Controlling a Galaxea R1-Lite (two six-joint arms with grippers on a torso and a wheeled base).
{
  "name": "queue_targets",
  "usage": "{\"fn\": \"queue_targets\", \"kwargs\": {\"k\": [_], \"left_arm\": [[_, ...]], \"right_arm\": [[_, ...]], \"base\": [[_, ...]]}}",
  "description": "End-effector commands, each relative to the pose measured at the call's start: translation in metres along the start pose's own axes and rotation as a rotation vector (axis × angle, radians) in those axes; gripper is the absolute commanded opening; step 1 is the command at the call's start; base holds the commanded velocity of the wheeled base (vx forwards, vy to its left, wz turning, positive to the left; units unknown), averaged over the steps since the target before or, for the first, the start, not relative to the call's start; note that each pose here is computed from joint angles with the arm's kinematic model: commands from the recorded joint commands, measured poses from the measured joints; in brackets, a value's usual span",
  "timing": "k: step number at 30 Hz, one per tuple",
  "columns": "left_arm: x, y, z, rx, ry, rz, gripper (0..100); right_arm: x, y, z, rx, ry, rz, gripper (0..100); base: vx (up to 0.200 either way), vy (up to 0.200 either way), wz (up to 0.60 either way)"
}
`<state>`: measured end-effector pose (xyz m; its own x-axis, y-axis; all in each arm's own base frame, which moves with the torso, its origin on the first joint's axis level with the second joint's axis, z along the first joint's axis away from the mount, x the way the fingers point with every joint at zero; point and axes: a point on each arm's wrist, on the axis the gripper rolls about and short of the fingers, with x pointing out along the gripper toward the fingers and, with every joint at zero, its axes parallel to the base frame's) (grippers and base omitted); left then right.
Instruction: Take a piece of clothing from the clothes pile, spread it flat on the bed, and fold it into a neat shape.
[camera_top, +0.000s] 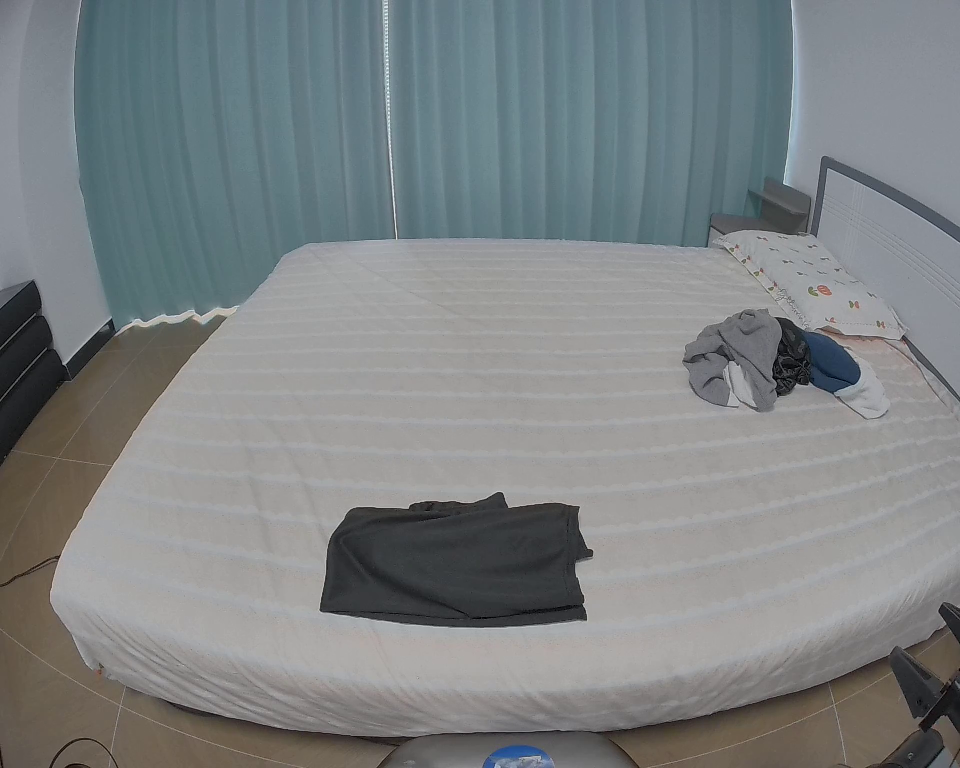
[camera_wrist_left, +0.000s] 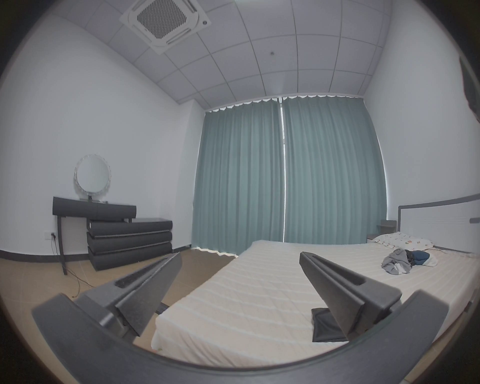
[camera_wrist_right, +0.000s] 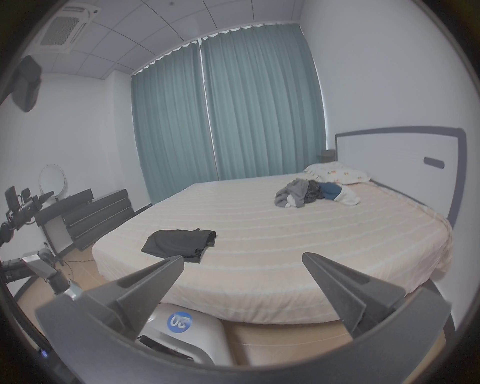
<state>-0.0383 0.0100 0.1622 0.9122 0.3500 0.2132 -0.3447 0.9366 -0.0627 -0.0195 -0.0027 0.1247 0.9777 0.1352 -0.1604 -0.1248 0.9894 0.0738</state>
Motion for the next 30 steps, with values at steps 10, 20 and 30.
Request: {"fn": "queue_targets", "kwargs": {"k": [10, 20, 30], "left_arm": [[-0.009, -0.001, -0.030, -0.015, -0.111, -0.058, 100], [-0.004, -0.005, -0.055, 0.058, -0.098, -0.152, 100], [-0.005, -0.007, -0.074, 0.068, 0.084, -0.231, 100]], "right_arm": [[0.010, -0.004, -0.032, -0.053, -0.201, -0.112, 100], [0.003, -0.001, -0.042, -0.174, -0.206, -0.197, 100], [0.003, 0.001, -0.041, -0.116, -0.227, -0.128, 100]], "base": [[0.000, 0.000, 0.00], [0.000, 0.000, 0.00], [0.000, 0.000, 0.00]]}}
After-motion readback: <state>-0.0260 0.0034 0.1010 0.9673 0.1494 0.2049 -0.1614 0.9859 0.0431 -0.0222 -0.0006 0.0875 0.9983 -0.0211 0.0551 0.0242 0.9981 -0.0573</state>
